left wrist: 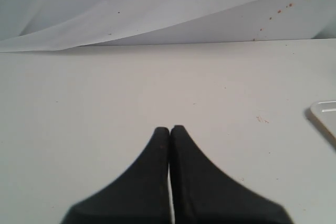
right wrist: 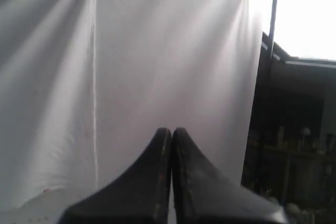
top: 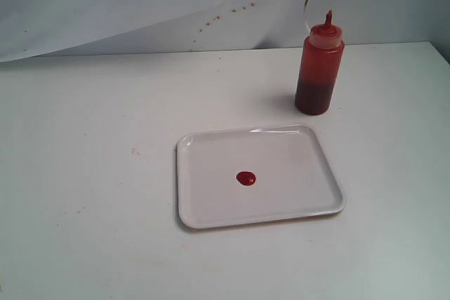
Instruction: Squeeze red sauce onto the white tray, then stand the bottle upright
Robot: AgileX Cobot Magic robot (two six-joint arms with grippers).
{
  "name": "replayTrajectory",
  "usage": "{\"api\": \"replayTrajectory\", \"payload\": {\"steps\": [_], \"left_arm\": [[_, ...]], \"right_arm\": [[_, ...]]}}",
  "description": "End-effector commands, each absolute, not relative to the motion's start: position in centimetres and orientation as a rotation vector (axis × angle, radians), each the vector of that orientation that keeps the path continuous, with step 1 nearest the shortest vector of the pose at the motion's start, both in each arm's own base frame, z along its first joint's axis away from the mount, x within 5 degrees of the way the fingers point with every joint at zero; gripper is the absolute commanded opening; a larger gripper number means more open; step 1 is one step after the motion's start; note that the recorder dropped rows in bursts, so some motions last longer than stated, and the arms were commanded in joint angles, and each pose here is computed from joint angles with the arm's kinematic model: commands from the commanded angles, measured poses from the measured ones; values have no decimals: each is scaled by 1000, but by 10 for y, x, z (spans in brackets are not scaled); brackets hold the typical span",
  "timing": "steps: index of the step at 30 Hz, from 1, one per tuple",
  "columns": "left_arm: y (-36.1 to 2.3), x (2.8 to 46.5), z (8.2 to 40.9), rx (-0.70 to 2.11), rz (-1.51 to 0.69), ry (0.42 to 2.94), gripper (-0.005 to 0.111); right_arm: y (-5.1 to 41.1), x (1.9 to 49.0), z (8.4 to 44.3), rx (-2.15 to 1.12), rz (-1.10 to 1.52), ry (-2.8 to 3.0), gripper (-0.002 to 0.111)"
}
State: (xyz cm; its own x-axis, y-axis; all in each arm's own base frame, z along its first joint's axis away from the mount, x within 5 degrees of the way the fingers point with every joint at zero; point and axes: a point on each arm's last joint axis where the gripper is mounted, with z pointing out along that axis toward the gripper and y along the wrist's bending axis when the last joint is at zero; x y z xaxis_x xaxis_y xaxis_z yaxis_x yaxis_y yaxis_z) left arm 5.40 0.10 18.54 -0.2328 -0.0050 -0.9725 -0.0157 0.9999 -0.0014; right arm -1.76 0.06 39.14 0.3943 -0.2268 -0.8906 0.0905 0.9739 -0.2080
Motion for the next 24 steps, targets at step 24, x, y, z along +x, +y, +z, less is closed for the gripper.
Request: {"api": "replayTrajectory", "payload": {"steps": [24], "left_arm": [[1,54,184,-19,11,1801,0]], "right_arm": [[-1,56,195,-82,-100,1683,0]]}}
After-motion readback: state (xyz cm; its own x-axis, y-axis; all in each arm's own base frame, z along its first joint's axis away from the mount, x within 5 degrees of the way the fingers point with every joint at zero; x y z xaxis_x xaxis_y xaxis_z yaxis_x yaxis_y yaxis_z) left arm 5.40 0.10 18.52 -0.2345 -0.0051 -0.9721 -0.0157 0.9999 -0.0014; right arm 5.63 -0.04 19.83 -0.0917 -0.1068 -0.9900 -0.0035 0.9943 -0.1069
